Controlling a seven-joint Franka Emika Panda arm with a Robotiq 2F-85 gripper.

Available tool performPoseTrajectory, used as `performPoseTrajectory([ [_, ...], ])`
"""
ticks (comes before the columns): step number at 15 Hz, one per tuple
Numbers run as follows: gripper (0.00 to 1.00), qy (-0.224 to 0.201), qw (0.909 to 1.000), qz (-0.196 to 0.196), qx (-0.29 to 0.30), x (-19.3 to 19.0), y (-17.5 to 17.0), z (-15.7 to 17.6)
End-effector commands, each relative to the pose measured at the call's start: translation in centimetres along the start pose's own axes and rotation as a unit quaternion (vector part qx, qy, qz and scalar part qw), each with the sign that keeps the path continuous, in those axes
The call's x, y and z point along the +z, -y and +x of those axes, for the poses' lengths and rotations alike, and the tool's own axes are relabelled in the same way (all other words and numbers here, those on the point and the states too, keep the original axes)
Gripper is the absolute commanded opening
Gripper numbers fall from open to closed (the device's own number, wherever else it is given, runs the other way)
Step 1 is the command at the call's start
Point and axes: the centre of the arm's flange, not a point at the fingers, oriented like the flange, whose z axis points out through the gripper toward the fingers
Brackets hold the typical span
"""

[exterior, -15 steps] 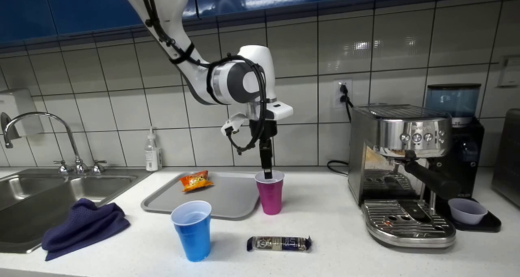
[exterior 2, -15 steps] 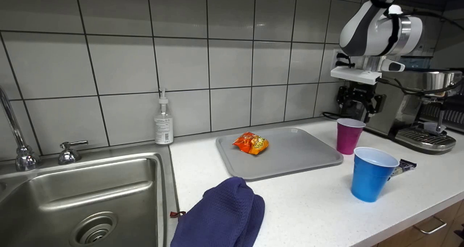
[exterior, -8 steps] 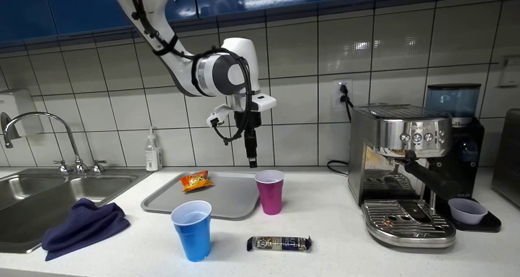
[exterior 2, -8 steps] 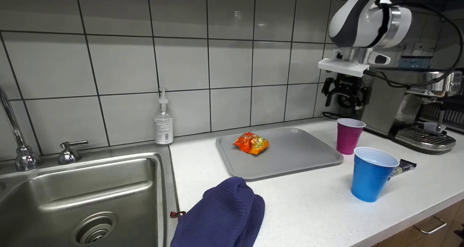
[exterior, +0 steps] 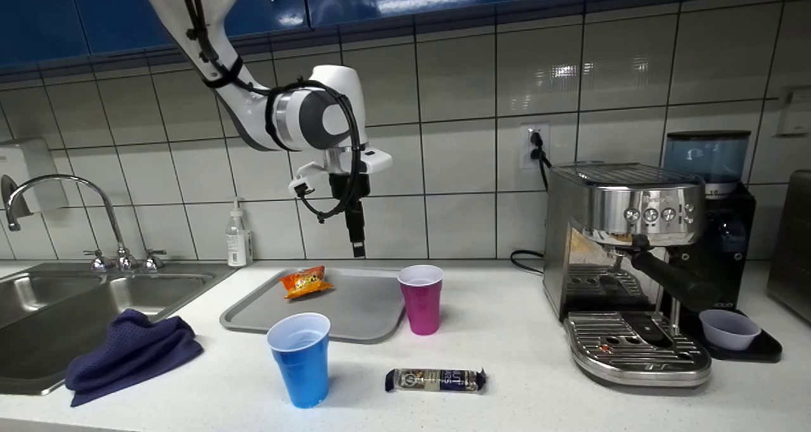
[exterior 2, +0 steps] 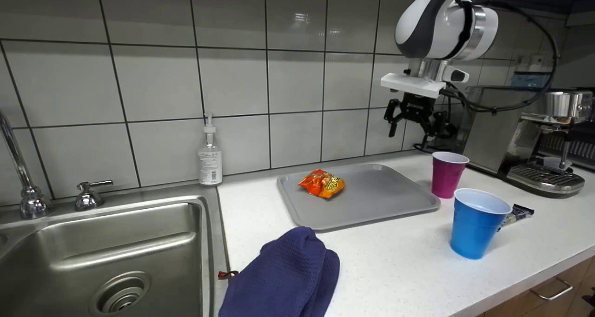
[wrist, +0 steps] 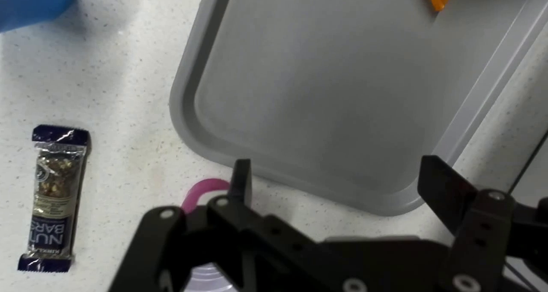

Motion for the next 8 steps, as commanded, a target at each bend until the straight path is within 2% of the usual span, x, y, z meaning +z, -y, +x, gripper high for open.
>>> performPoseTrajectory([
  [1, 1.0, 0.008, 0.9996, 0.004, -0.026, -0.52, 0.67, -1.72],
  [8, 1.0, 0.005, 0.9997, 0.001, -0.024, 0.18, 1.15, -1.83],
])
